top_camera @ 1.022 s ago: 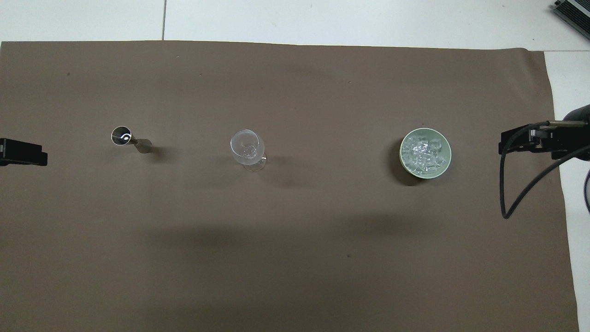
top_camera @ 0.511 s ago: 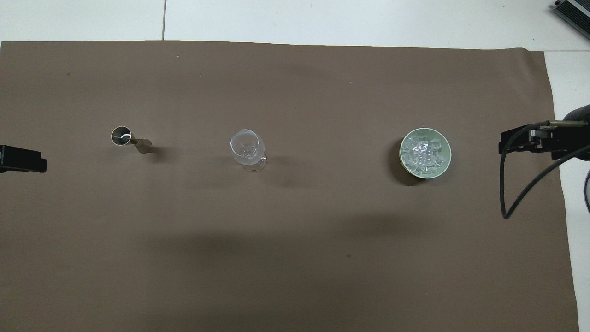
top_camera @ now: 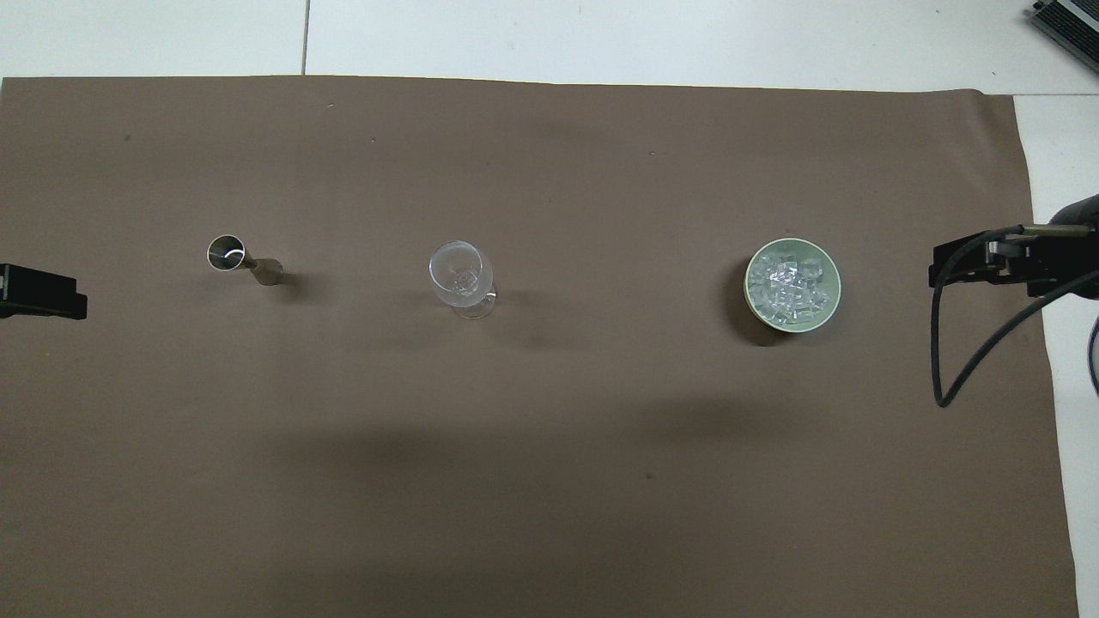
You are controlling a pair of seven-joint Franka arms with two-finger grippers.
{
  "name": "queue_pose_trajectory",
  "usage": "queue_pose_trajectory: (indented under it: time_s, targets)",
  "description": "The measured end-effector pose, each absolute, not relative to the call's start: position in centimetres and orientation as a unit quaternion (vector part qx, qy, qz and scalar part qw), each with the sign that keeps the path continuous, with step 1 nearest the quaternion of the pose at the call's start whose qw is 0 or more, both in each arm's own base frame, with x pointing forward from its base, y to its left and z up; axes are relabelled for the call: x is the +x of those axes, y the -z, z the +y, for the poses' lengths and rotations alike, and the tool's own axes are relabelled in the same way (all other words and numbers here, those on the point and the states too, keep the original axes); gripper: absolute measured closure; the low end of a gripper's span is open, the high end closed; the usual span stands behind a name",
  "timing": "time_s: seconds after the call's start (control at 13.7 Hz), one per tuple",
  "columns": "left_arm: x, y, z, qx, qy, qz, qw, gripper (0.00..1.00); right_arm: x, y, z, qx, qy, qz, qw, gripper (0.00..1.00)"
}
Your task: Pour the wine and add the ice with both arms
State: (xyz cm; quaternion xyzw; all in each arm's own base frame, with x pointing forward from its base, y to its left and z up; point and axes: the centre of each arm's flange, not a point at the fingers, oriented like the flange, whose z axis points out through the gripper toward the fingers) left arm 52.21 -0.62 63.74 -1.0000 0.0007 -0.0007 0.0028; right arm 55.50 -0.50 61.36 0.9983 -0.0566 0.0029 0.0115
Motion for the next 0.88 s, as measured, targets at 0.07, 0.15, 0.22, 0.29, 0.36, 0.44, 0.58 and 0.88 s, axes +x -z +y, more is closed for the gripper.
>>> queue_pose_trajectory:
  time_s: [0.07, 0.15, 0.22, 0.29, 0.36, 0.44, 0.58, 0.88]
  targets:
    - [52.6, -63.1, -0.8, -1.000, -0.005, 0.001, -0.004, 0.00, 55.5, -61.4, -0.5, 0.998, -0.003, -0.057, 0.011, 0.00]
    - [52.8, -62.7, -1.0, -1.000, -0.009, 0.001, -0.012, 0.00, 55.5, -61.4, -0.5, 0.998, -0.003, -0.057, 0.011, 0.00]
    - [53.0, -62.4, -1.2, -1.000, -0.010, 0.002, -0.016, 0.00, 55.5, -61.4, -0.5, 0.998, -0.003, -0.057, 0.011, 0.00]
    - [53.4, -62.3, -1.4, -1.000, -0.004, 0.004, -0.019, 0.00, 55.5, -61.4, -0.5, 0.998, -0.003, -0.057, 0.011, 0.00]
    - [53.7, -62.2, -1.7, -1.000, 0.003, 0.006, -0.022, 0.00, 55.5, -61.4, -0.5, 0.998, -0.003, -0.057, 0.011, 0.00]
    - [54.0, -62.2, -1.9, -1.000, 0.008, 0.007, -0.026, 0.00, 55.5, -61.4, -0.5, 0.998, -0.003, -0.057, 0.011, 0.00]
    - [54.5, -61.9, -2.0, -0.999, 0.010, 0.013, -0.031, 0.00, 55.5, -61.4, -0.5, 0.998, -0.003, -0.057, 0.011, 0.00]
    - [56.0, -62.5, -1.1, -0.997, 0.030, 0.070, -0.032, 0.00, 55.5, -61.4, -0.5, 0.998, -0.003, -0.057, 0.011, 0.00]
